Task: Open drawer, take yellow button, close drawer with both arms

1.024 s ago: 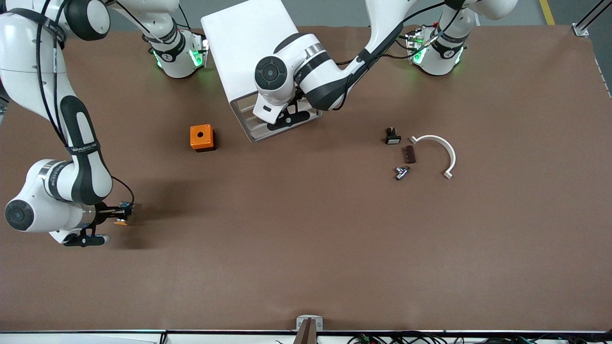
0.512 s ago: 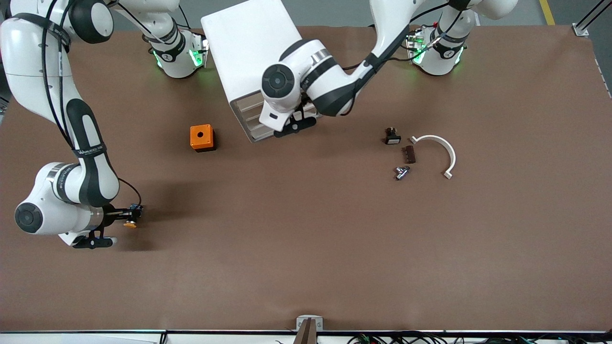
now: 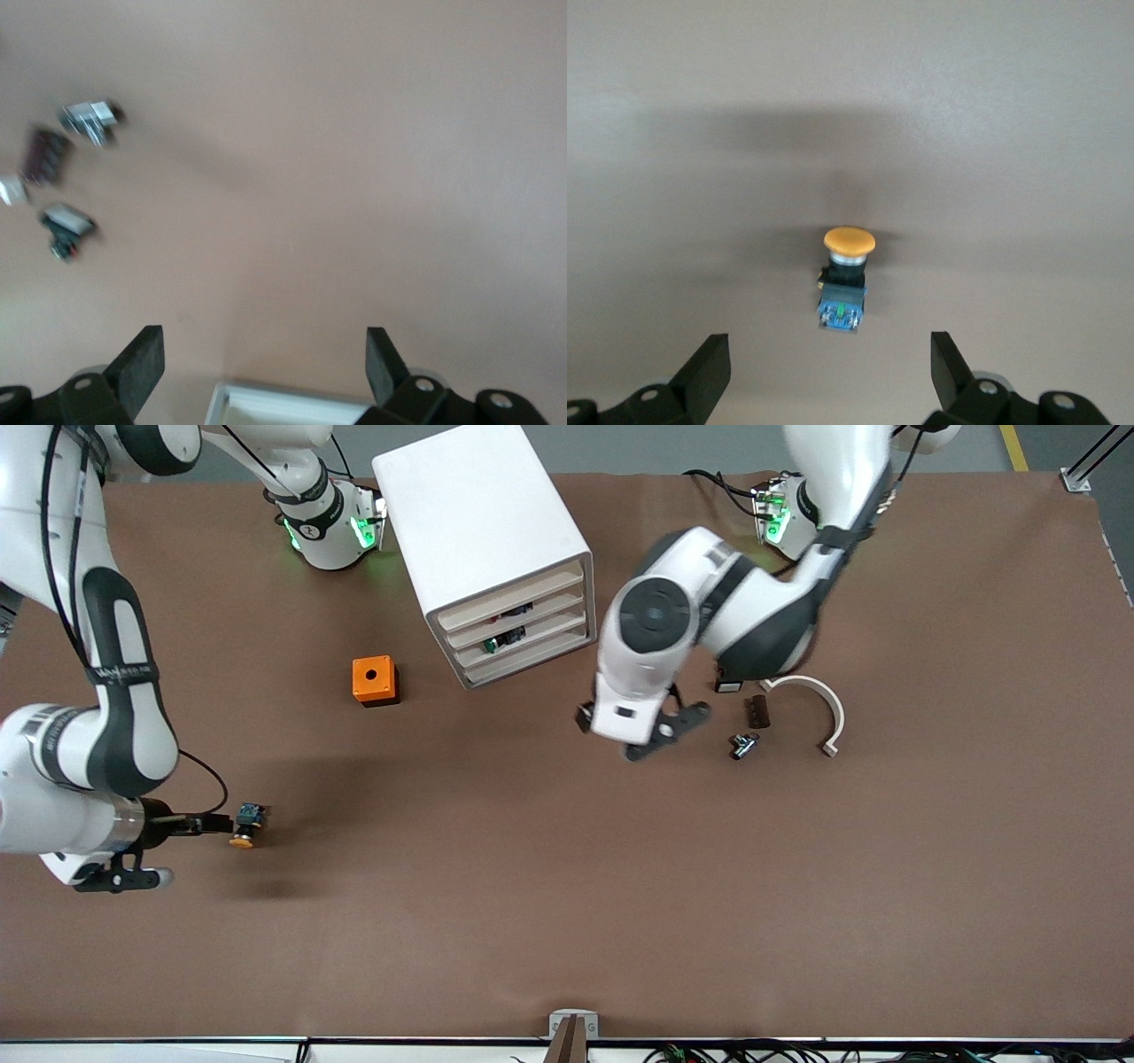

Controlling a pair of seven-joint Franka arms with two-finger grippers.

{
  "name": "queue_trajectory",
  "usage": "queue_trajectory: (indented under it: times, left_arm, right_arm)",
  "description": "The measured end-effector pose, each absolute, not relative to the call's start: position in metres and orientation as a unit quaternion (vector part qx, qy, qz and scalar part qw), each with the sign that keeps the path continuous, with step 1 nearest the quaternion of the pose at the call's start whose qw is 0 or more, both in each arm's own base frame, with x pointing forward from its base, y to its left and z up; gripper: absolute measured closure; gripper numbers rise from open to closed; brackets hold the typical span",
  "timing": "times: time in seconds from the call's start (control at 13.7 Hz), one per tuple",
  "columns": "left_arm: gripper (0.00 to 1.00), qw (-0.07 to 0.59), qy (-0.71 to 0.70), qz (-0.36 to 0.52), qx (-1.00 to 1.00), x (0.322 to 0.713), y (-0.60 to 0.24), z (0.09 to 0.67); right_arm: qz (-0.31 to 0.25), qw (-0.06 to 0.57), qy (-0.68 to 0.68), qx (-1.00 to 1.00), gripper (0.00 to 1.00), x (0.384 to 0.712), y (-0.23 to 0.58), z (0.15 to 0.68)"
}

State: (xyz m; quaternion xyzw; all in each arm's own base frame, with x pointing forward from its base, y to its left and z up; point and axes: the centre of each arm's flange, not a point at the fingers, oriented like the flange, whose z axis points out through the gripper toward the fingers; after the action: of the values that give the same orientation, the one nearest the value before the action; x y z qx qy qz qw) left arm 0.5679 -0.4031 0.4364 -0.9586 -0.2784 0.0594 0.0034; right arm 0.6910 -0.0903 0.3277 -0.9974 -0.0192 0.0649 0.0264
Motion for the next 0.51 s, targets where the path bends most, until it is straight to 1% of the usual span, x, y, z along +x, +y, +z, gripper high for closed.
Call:
queue_trajectory:
  times: [0.22,0.51]
  left_arm:
    - [0.00,-0.007,-0.283,0.040,-0.958,0.610,-0.320,0.469]
    - [0.00,-0.002,-0.259,0.039,-0.965,0.631,-0.221,0.508]
  right_arm:
    - [0.050,0.026,-0.023,-0.998,0.00,0.679,-0.087,0.398]
    - [0.042,0.027,-0.043,-0.998,0.00,0.651,-0.071,0.484]
